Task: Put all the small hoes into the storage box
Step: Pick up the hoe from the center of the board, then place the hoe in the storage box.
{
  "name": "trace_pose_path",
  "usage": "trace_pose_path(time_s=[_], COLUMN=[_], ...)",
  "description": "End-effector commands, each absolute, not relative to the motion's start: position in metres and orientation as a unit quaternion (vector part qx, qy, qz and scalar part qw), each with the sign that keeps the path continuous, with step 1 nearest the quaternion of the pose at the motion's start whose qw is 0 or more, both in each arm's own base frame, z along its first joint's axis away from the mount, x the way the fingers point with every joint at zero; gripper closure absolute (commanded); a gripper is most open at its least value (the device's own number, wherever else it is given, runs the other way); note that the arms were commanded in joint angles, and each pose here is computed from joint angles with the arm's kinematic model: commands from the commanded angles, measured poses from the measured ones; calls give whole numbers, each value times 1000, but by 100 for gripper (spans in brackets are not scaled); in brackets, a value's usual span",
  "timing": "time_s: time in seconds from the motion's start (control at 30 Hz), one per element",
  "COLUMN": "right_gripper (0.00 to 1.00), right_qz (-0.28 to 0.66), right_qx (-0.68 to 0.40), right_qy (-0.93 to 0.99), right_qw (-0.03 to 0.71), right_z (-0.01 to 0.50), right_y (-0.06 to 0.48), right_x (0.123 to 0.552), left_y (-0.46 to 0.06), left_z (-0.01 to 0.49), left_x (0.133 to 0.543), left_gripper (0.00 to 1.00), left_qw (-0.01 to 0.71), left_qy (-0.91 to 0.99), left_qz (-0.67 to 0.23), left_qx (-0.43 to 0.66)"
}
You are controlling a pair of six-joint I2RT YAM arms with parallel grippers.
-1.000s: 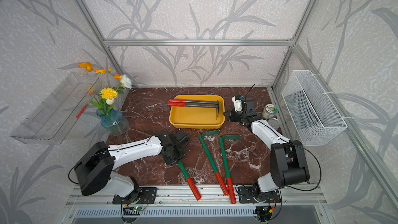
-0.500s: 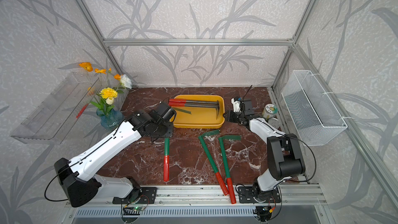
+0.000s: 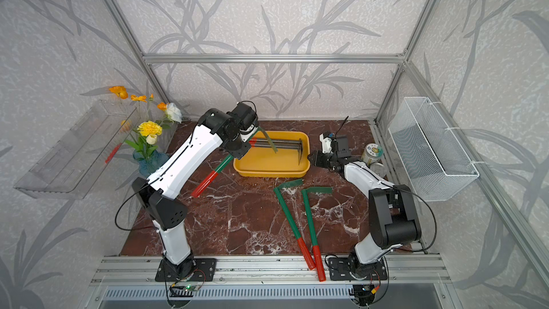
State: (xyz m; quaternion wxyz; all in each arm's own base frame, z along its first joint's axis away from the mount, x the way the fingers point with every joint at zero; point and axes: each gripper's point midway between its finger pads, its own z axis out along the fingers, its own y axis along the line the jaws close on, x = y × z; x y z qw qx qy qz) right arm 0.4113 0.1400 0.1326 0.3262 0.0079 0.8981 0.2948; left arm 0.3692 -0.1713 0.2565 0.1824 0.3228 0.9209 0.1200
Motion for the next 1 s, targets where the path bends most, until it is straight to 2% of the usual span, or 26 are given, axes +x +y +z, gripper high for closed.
trace_pose_path(time_s=[0.0,0.23,0.47,0.97], right_gripper=[60,60,60,60], right_qz=[301,305,313,307], right_qx=[12,19,21,13], right_qy=[891,892,889,894], right_qw=[339,333,334,326], right_z=[146,143,143,137], right_y=[141,143,152,160], right_x=[423,431,432,435], left_y=[-177,-227,-254,-280], left_z=[263,227,203,165], left_x=[397,435,437,436], left_gripper=[94,95,94,95], left_qw=[195,185,173,156], left_qy=[884,820,786,778], left_qz=[152,136,66,-39], left_qx=[397,524,590,608])
